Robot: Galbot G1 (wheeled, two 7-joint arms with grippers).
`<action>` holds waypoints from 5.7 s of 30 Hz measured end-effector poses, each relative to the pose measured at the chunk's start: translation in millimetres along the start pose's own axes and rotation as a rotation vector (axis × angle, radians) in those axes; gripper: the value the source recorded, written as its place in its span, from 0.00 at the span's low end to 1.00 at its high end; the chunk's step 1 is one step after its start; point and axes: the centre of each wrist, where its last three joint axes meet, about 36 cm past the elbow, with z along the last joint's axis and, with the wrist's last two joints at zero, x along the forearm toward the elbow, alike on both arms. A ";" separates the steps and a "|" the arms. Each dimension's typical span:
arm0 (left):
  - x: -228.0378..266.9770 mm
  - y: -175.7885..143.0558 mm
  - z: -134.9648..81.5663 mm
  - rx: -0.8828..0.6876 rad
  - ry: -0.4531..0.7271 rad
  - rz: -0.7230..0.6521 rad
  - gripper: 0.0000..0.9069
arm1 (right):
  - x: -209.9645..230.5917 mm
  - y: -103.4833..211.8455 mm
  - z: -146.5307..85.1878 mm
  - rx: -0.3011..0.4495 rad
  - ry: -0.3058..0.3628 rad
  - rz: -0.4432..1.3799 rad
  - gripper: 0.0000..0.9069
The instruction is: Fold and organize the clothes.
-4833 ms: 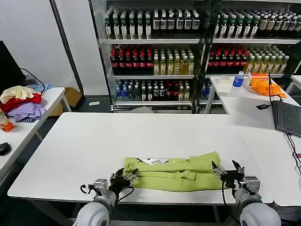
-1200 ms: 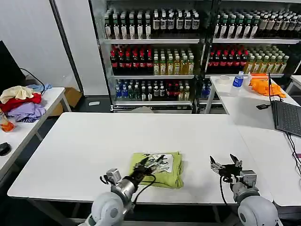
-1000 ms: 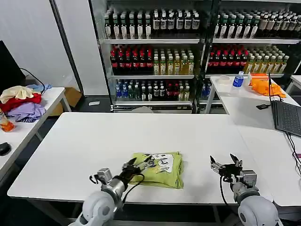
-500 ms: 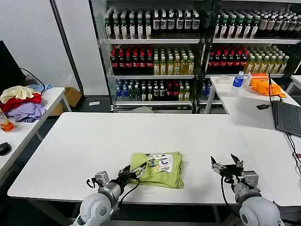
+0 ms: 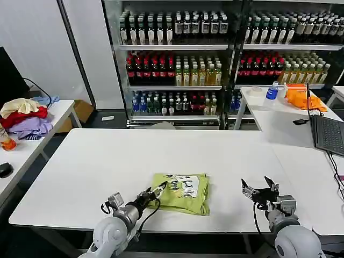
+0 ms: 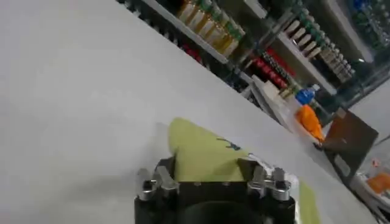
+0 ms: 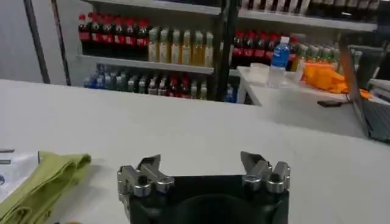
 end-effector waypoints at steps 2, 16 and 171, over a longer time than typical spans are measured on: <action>-0.9 2.4 -0.1 0.017 0.004 0.001 0.09 | 0.1 0.1 -0.3 0.000 0.000 0.000 1.00; 3.9 9.6 -3.6 0.140 0.008 0.030 0.07 | 3.7 1.0 -4.3 -0.001 -0.006 0.001 1.00; 47.4 16.2 -53.7 -0.428 -0.335 -0.273 1.00 | -208.3 87.1 -42.9 0.005 0.022 -0.137 1.00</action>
